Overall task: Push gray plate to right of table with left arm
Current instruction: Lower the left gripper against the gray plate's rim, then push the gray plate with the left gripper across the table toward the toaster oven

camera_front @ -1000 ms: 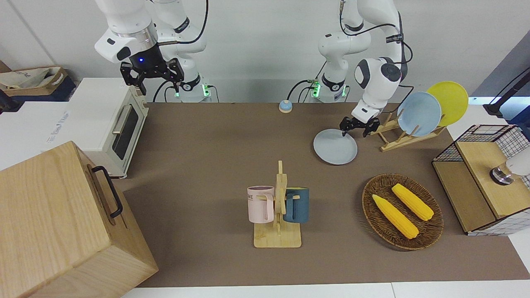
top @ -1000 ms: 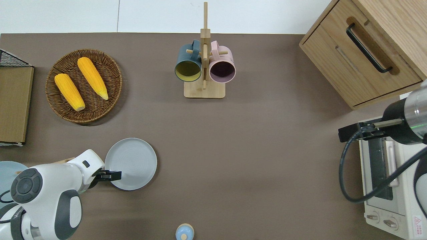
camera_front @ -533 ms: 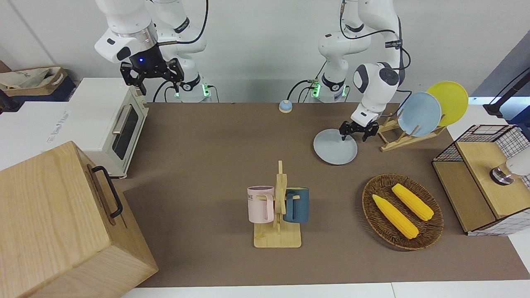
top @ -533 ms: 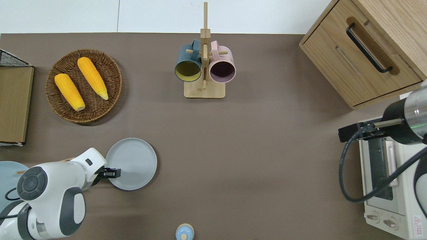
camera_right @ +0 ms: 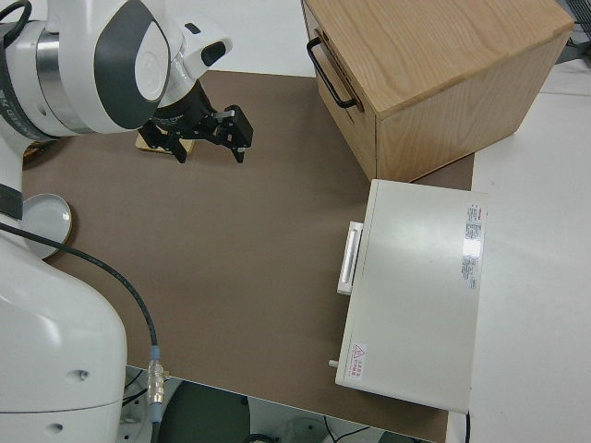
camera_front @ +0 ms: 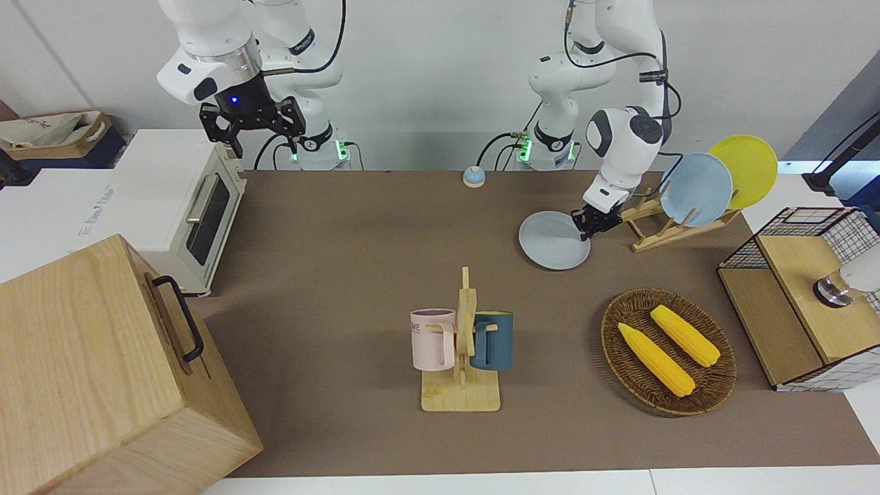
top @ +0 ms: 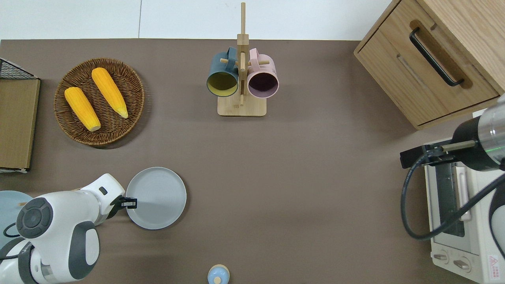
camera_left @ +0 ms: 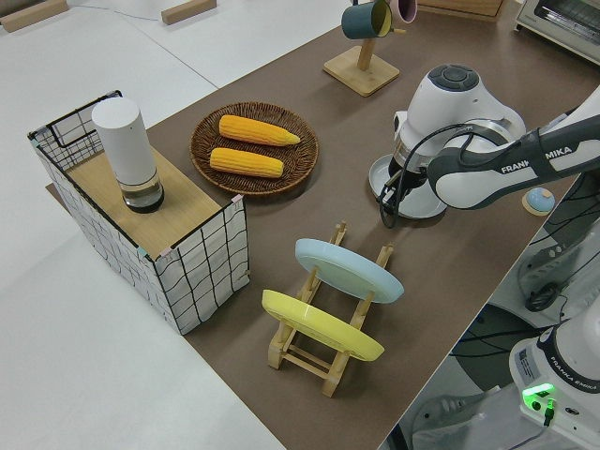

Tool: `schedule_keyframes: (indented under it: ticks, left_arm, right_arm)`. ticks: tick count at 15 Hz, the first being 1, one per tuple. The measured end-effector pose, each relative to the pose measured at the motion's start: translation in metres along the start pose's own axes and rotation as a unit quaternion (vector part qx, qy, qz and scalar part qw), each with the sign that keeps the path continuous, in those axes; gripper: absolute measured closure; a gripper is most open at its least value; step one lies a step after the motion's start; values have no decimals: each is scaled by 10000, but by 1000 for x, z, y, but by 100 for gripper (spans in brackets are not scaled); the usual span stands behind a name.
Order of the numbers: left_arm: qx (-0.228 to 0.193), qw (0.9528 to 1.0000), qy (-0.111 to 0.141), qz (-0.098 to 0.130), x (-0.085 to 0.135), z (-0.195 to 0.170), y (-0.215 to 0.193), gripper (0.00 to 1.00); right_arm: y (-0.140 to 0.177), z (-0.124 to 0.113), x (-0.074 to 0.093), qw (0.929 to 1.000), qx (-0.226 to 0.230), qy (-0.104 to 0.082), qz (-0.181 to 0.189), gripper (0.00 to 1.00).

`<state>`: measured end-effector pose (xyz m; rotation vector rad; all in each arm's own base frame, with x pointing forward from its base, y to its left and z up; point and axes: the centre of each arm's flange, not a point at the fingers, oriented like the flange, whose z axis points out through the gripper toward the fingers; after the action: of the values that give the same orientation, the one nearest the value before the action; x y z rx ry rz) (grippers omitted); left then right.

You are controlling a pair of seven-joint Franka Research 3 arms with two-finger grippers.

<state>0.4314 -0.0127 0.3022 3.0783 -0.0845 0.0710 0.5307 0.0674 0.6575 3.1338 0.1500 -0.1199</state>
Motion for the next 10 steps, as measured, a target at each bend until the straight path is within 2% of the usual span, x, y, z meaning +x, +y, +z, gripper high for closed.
schedule_keyframes:
  ticks: [4, 10]
  left_arm:
    - [-41, 10000, 18, -38, 2, 0, 14, 96]
    - [-436, 9987, 194, -157, -3, 11, 110, 96]
  right_arm:
    - [0, 0, 0, 10000, 0, 0, 0, 1]
    - [0, 0, 0, 10000, 0, 0, 0, 1]
